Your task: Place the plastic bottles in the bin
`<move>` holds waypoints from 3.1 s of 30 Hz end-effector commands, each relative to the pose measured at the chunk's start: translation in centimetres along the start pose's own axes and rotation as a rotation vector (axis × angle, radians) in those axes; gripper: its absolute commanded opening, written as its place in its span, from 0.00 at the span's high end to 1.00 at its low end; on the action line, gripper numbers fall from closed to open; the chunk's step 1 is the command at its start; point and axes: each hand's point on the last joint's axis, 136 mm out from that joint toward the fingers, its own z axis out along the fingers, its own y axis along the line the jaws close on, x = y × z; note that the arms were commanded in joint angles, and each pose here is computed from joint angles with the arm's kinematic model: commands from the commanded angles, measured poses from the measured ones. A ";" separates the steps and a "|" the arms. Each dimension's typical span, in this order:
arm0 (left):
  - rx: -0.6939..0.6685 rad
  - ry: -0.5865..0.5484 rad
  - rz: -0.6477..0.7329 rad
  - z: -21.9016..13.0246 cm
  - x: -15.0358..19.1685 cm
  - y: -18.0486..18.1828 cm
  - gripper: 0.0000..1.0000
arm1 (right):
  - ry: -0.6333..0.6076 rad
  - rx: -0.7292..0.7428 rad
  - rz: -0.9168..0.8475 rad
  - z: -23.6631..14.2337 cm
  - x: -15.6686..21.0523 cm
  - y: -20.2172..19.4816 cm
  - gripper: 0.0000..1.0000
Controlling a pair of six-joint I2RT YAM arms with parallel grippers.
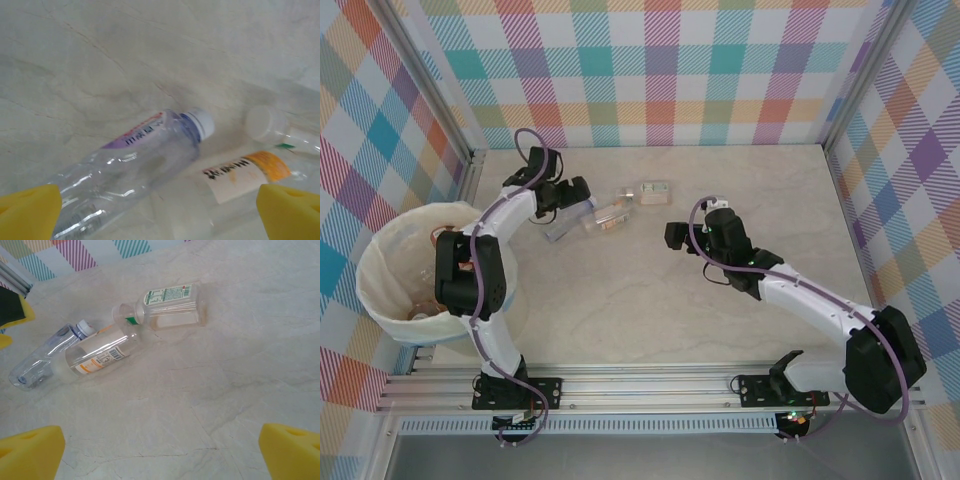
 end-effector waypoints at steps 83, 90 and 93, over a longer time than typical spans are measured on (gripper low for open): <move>0.351 -0.059 0.176 -14.8 3.2 -8.6 0.64 | -0.093 -0.386 -0.204 -0.2 -2.7 9.7 0.00; 0.505 -0.187 0.193 -23.9 0.9 -11.0 0.63 | -0.108 -0.445 -0.232 0.7 -3.2 11.5 0.00; 0.433 -0.271 0.205 -26.7 -0.2 -9.6 0.63 | -0.099 -0.470 -0.239 1.2 -3.3 12.3 0.00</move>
